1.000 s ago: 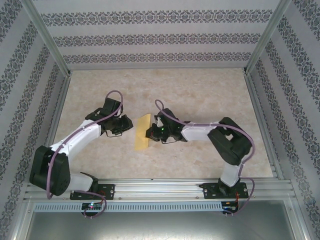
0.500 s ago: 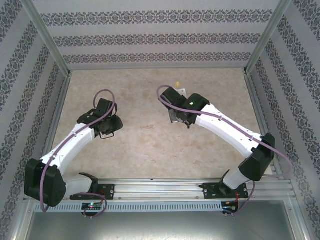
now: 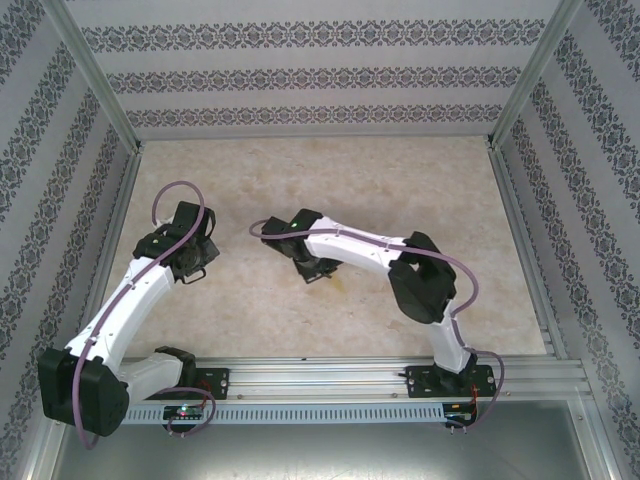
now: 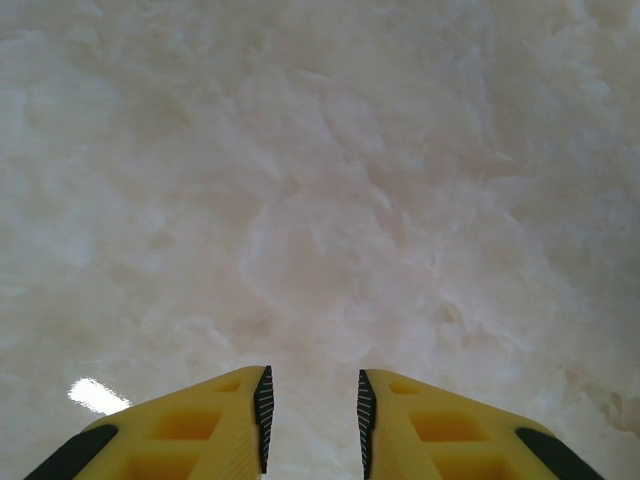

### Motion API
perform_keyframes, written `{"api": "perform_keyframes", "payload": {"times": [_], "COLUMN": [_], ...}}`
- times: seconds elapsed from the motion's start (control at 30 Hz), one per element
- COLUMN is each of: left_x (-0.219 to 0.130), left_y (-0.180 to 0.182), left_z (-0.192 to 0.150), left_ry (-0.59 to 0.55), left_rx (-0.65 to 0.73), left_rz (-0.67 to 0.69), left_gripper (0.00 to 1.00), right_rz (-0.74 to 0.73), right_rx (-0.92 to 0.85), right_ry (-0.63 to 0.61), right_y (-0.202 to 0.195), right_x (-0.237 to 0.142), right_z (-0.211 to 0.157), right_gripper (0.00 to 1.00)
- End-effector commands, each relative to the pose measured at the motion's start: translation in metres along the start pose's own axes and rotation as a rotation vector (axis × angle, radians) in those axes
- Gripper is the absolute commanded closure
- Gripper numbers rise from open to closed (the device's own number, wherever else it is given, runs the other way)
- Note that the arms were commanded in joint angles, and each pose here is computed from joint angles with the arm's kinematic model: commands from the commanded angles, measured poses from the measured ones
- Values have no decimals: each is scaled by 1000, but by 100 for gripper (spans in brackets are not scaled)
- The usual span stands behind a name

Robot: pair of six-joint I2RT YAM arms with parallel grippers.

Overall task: Fold a paper plane with a square sheet of paper (pick it up from the middle)
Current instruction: Turn over the paper at the center of the table, then rotate the paper at the center of the table.

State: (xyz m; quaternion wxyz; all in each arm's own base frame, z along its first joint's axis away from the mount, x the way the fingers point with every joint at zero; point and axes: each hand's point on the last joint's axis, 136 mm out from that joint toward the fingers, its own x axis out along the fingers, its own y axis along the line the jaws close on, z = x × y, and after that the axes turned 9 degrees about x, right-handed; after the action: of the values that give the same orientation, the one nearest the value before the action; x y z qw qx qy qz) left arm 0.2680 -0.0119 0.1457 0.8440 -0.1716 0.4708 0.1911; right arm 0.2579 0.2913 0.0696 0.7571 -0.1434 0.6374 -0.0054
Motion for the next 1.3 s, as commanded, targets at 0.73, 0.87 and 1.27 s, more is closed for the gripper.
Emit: {"api": "perform_keyframes", "payload": {"times": [0.73,0.87,1.27], "left_x": [17,19,27], "left_y": [-63,-75,-120], "left_z": [-33,-38,-51], "left_ry": [171,206,313], "left_rx": [61,66,116], "left_rz": [-366,-425,-537], "left_gripper": [68,67,66], "right_rz": [994,976,975], "right_rx": [354,447,777], "right_ry": [149,189,93], "right_y": [90,90,96], "right_x": [12,38,53], "right_z": [-6,-14,3], "right_gripper": [88,89,89]}}
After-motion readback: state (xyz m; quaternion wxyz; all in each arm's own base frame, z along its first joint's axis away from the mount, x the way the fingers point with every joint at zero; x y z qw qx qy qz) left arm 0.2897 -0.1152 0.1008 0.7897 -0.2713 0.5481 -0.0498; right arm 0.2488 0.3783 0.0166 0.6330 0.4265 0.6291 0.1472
